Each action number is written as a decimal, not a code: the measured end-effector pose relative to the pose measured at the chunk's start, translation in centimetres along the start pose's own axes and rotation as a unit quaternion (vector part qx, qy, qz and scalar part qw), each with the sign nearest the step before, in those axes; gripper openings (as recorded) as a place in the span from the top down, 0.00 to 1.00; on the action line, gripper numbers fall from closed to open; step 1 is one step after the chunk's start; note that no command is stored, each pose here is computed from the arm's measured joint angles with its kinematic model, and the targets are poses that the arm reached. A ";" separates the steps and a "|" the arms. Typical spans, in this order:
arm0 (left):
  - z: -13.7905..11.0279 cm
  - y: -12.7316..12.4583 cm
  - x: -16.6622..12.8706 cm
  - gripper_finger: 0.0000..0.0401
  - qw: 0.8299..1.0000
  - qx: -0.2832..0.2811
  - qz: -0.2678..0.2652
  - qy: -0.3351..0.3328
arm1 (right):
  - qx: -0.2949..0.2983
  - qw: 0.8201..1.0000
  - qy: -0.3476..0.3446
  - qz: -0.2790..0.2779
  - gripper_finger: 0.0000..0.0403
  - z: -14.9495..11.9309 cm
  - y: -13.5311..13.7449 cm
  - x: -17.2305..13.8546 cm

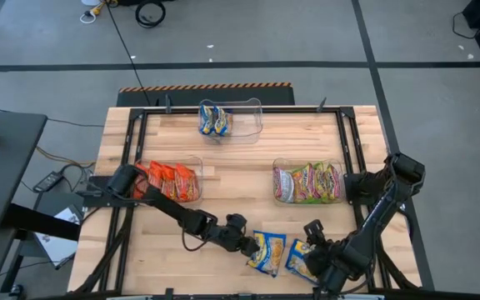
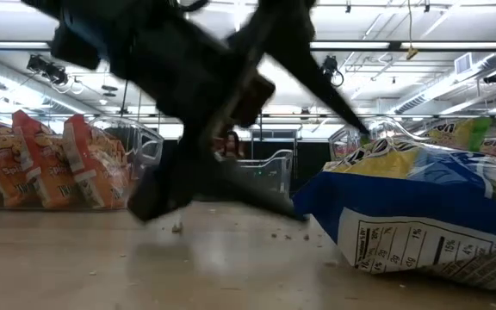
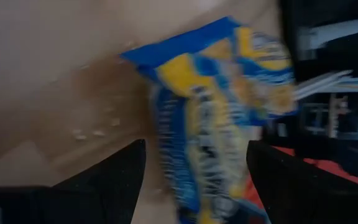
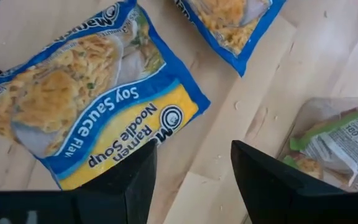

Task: Sort Maruchan noodles
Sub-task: Put the blue noodle from the bottom right into the top transparent bin

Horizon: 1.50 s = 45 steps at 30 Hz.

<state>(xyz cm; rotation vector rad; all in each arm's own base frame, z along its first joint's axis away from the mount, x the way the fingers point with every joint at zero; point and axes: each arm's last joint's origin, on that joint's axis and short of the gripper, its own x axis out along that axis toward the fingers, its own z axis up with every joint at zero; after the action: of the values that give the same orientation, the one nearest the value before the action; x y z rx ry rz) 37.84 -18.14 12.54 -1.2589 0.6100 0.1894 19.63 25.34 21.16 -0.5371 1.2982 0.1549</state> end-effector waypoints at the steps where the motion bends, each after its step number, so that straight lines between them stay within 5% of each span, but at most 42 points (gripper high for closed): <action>1: -0.2 0.3 0.4 0.30 1.000 -0.001 0.007 0.003 | 0.000 1.000 0.002 -0.001 0.47 0.0 0.0 0.0; 12: -2.2 -0.9 2.8 0.37 0.999 0.041 -0.014 0.017 | -0.001 1.000 0.013 0.004 0.47 0.0 -0.4 0.1; 20: -2.1 -0.9 3.0 0.64 0.998 0.062 -0.011 -0.005 | -0.005 0.999 0.051 0.002 0.47 -0.4 -1.0 0.3; 29: -0.5 -2.0 2.1 0.98 0.995 0.095 -0.013 -0.024 | -0.027 0.993 0.094 -0.067 0.48 0.1 -3.7 -2.5; 38: 4.2 -8.0 -6.8 0.99 0.996 0.089 0.010 -0.013 | 0.004 0.991 0.064 -0.114 0.48 1.3 -5.6 -5.3; 45: 13.6 -9.3 -15.4 1.00 0.987 0.089 0.062 -0.117 | 0.037 0.988 0.032 -0.144 0.48 1.5 -6.5 -6.6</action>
<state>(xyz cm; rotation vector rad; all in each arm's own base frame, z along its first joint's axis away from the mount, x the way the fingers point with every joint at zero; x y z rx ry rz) 33.76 -5.53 30.72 -1.0089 0.4897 0.3728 21.67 21.61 29.47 -0.6628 1.2677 -0.1508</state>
